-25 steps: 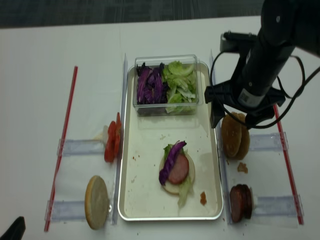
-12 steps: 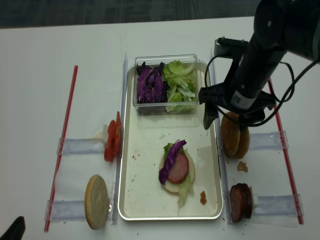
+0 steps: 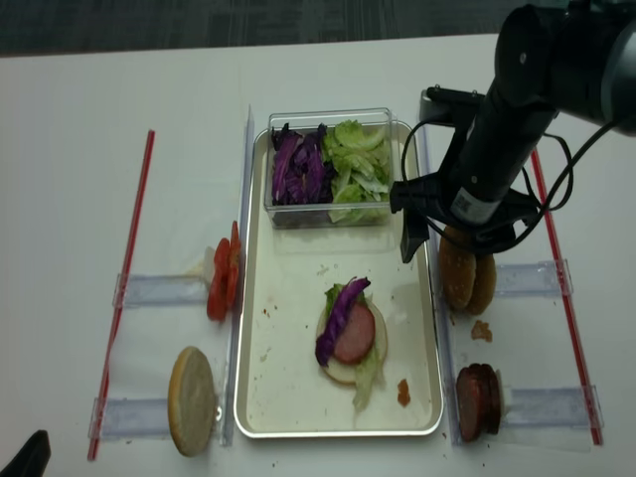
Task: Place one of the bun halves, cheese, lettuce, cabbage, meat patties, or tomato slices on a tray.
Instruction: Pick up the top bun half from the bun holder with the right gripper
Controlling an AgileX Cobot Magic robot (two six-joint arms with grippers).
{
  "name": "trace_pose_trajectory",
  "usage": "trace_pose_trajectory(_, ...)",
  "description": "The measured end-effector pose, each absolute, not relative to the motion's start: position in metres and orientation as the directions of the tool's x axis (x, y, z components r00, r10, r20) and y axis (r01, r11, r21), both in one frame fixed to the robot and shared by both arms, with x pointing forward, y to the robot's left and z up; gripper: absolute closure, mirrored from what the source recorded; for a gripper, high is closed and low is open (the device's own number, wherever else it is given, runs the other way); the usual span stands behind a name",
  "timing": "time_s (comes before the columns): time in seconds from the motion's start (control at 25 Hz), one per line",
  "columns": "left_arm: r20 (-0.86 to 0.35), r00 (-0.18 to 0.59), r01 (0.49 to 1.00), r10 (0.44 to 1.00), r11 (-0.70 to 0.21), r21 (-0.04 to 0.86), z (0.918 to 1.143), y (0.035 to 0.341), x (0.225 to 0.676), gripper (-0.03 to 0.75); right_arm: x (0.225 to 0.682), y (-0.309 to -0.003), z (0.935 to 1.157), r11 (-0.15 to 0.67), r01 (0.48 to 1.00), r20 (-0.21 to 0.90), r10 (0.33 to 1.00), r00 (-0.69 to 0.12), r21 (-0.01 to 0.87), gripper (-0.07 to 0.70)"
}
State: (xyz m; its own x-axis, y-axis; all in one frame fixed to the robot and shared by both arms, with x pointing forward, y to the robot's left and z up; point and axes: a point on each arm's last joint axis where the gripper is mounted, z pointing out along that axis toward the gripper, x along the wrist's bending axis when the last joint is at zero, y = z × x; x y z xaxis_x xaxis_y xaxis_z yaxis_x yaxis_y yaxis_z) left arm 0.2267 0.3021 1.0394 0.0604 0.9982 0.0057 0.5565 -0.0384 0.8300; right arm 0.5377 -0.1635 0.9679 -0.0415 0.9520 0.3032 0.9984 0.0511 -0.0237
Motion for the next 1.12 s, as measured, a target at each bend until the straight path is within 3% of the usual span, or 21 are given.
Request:
trace_pose_trajectory(0.36, 0.006, 0.06, 0.557, 0.998, -0.038, 0.83, 1.0394, 0.3021, 0.2267, 0.304, 0.5404, -0.1627, 0.9612, 0.054, 0.998, 0.297, 0.954, -0.04, -0.04, 0.055)
trace_pose_trajectory(1.12, 0.006, 0.06, 0.557, 0.998, -0.038, 0.83, 1.0394, 0.3021, 0.2267, 0.304, 0.5407, -0.1666, 0.9587, 0.083, 0.996, 0.253, 0.965, -0.071, -0.037, 0.383)
